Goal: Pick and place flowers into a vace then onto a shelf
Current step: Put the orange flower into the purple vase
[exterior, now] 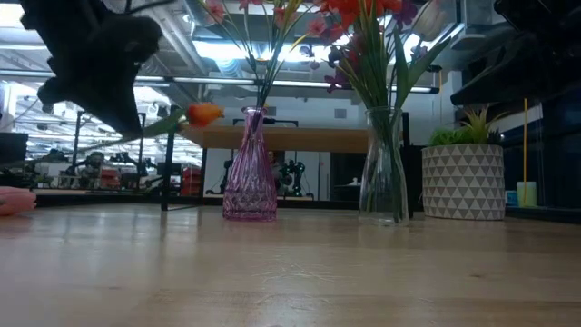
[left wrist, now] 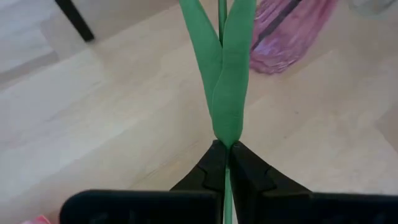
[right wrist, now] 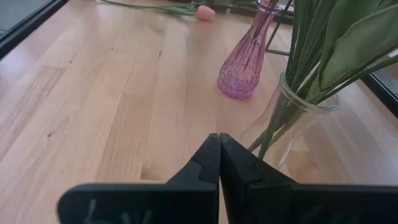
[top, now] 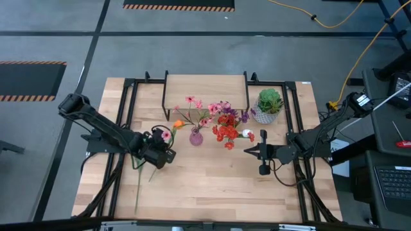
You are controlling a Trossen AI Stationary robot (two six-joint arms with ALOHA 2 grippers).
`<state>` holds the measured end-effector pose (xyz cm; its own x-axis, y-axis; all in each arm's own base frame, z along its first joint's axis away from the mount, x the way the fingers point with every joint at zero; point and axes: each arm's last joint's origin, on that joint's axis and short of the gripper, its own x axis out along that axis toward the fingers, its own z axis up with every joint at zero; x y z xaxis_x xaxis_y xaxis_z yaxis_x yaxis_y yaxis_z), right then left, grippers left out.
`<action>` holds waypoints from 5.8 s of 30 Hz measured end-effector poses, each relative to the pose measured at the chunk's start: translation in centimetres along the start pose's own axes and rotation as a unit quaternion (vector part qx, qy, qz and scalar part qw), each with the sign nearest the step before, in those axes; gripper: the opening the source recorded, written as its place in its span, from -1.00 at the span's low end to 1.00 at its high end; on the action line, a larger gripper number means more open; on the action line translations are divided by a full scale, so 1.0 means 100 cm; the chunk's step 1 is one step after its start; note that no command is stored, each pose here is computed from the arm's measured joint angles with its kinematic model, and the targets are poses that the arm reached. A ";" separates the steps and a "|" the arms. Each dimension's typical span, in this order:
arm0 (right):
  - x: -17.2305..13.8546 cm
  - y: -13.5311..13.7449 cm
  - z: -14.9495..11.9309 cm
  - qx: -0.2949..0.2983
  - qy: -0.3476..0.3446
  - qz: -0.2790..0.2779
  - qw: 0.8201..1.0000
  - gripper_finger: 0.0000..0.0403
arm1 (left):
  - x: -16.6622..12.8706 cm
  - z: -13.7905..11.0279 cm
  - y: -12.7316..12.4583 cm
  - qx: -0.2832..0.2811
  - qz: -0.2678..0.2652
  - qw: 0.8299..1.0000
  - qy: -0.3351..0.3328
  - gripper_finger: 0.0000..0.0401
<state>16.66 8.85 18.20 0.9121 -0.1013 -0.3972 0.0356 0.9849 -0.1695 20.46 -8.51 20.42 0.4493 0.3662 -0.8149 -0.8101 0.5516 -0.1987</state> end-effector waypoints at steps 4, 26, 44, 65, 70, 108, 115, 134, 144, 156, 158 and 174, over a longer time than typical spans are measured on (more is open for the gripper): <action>0.000 0.000 0.000 0.000 0.000 0.000 1.000 -0.98 | -0.010 -0.002 0.001 0.017 -0.015 0.999 -0.022 -0.98; 0.000 0.000 0.000 0.000 0.000 0.000 1.000 -0.98 | -0.052 -0.042 -0.010 0.072 -0.144 0.979 -0.125 -0.98; 0.000 0.000 0.000 0.001 -0.001 0.000 1.000 -0.98 | -0.056 -0.044 -0.038 0.156 -0.165 0.937 -0.266 -0.98; 0.000 0.000 0.000 0.001 -0.001 0.000 1.000 -0.98 | -0.051 -0.029 -0.075 0.250 -0.180 0.890 -0.337 -0.98; 0.000 0.000 0.000 0.001 -0.001 0.000 1.000 -0.98 | -0.049 -0.010 -0.081 0.236 -0.149 0.881 -0.381 -0.98; 0.000 0.000 0.000 -0.001 -0.001 0.000 1.000 -0.98 | -0.041 0.069 -0.086 0.262 -0.101 0.818 -0.502 -0.98; 0.000 0.000 0.000 -0.001 -0.001 0.000 1.000 -0.98 | -0.046 0.080 -0.084 0.258 -0.094 0.799 -0.534 -0.98; 0.000 0.000 0.000 -0.002 0.000 0.000 1.000 -0.98 | -0.042 0.079 -0.084 0.271 -0.087 0.803 -0.524 -0.98; 0.000 0.000 0.000 0.000 0.000 0.000 1.000 -0.98 | -0.037 0.077 -0.083 0.273 -0.086 0.812 -0.508 -0.98; 0.000 0.000 0.000 0.000 -0.001 0.000 1.000 -0.98 | -0.031 0.075 -0.083 0.273 -0.071 0.823 -0.493 -0.98; 0.000 0.000 0.000 0.000 -0.001 0.000 1.000 -0.98 | -0.027 0.074 -0.084 0.271 -0.067 0.826 -0.490 -0.98; 0.000 0.000 0.000 0.001 -0.001 0.000 1.000 -0.98 | 0.009 0.070 -0.090 0.263 -0.027 0.842 -0.470 -0.98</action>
<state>16.66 8.86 18.22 0.9126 -0.1010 -0.3963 0.0362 0.9852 -0.1677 30.79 -7.92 25.27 0.7800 0.6251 0.0284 -0.6111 0.7512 0.2495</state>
